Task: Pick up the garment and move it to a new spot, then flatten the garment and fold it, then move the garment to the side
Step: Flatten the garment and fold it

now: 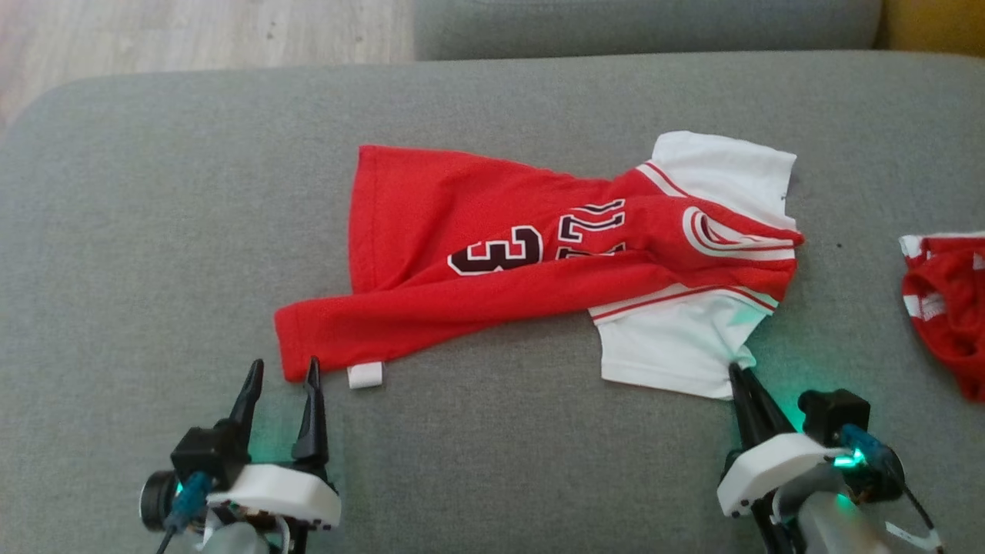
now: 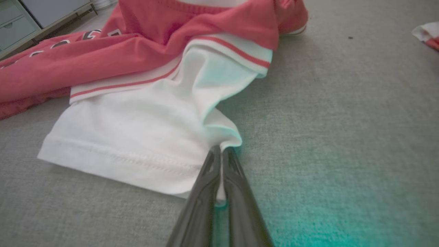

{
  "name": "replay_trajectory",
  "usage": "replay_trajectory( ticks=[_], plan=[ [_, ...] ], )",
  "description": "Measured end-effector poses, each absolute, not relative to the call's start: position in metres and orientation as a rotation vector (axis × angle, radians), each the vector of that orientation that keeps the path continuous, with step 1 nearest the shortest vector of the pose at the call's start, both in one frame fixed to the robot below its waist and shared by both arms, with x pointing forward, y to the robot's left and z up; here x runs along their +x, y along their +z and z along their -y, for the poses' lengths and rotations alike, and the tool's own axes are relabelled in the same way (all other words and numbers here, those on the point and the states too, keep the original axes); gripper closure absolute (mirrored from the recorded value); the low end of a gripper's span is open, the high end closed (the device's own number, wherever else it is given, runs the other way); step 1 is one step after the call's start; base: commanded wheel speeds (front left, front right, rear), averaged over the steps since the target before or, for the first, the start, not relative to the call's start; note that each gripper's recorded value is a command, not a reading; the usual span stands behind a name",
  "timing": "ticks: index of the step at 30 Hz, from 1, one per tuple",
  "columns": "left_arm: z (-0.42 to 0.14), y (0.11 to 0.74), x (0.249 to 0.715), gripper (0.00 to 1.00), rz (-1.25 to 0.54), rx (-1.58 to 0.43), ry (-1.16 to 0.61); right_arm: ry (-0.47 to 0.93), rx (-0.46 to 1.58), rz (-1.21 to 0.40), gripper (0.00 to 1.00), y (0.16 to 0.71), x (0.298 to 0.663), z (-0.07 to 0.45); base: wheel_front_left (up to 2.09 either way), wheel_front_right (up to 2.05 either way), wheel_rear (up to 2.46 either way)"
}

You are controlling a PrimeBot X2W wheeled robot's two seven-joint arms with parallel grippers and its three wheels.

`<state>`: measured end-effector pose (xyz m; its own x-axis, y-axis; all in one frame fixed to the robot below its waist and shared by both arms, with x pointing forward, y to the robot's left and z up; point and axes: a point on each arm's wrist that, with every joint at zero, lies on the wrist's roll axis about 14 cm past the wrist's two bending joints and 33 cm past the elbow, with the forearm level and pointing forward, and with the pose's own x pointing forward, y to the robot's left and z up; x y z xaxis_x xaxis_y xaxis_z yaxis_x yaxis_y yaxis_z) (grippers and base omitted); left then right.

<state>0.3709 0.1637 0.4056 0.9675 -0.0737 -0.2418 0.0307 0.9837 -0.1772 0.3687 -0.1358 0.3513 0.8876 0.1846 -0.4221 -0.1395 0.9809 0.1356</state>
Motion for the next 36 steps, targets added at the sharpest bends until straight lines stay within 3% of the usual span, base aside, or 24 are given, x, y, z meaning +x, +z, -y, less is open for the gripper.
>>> replay_trajectory(
  ticks=[8, 20, 36],
  plan=[
    [-0.157, 0.375, 0.367, 0.00, -0.352, -0.208, -0.071, 0.155, 0.108, -0.441, 1.00, 0.350, 0.373, 0.140, 0.00, 0.00, 0.00],
    [-0.135, 0.375, 0.378, 0.00, -0.355, -0.262, -0.130, 0.155, 0.109, -0.440, 1.00, 0.348, 0.377, 0.140, 0.00, 0.00, 0.00],
    [-0.152, 0.368, 0.374, 0.00, -0.376, -0.253, -0.077, 0.156, 0.108, -0.435, 1.00, 0.350, 0.377, 0.140, 0.00, 0.00, 0.00]
  ],
)
